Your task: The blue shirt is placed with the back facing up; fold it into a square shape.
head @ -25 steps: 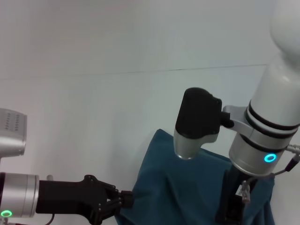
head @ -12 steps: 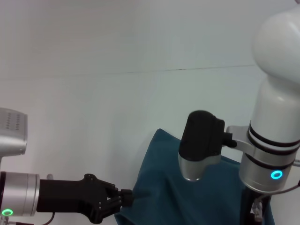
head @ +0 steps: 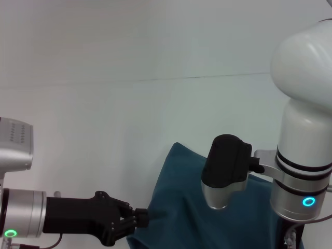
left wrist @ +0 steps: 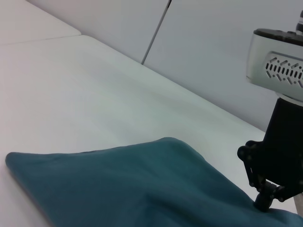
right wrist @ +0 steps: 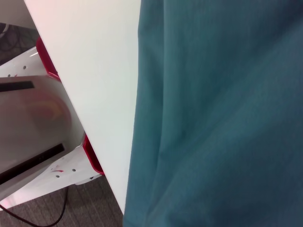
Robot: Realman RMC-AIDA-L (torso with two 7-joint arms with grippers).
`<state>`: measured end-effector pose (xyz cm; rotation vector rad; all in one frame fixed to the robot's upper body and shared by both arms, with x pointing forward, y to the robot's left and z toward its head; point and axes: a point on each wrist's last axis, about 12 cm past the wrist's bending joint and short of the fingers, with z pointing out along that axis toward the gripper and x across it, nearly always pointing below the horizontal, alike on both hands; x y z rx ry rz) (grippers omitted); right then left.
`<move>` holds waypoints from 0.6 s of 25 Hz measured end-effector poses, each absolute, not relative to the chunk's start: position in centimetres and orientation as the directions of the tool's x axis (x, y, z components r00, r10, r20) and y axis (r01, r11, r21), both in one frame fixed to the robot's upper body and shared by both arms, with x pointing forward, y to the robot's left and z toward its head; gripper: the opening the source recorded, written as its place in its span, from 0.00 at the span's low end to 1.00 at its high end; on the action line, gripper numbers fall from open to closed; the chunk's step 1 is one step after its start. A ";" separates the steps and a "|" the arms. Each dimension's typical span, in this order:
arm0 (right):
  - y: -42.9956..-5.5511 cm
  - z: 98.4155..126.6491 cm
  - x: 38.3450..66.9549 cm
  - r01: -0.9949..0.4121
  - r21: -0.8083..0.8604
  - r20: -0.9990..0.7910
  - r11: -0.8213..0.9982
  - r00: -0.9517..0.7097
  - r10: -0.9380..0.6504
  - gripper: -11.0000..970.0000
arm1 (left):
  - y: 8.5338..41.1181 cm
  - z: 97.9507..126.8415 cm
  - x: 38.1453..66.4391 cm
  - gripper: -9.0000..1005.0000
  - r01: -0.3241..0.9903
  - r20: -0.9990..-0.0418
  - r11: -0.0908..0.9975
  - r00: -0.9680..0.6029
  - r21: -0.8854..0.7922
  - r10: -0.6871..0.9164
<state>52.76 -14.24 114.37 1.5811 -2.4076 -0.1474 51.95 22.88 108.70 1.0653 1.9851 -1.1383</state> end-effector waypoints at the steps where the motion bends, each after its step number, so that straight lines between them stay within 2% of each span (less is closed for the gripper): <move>1: -14.2 114.3 52.7 -0.887 0.224 0.158 0.403 -0.375 -0.913 0.02 | 22.9 108.7 51.9 0.08 0.864 -0.801 0.307 -0.492 -0.400 0.341; 4: -14.1 114.7 52.6 -0.893 0.246 0.130 0.377 -0.355 -0.926 0.02 | 22.8 108.7 51.9 0.08 0.863 -0.801 0.308 -0.493 -0.400 0.340; 7: -14.0 116.2 52.6 -0.895 0.305 0.043 0.324 -0.327 -0.944 0.02 | 22.9 108.6 51.9 0.08 0.862 -0.801 0.309 -0.494 -0.402 0.339; 13: -15.2 119.9 54.5 -0.914 0.230 -0.153 0.334 -0.373 -0.915 0.02 | 23.1 108.5 51.8 0.08 0.857 -0.799 0.315 -0.501 -0.407 0.333; 15: -15.2 120.1 54.9 -0.917 0.208 -0.182 0.340 -0.378 -0.908 0.03 | 23.1 108.5 51.7 0.08 0.857 -0.799 0.315 -0.502 -0.408 0.332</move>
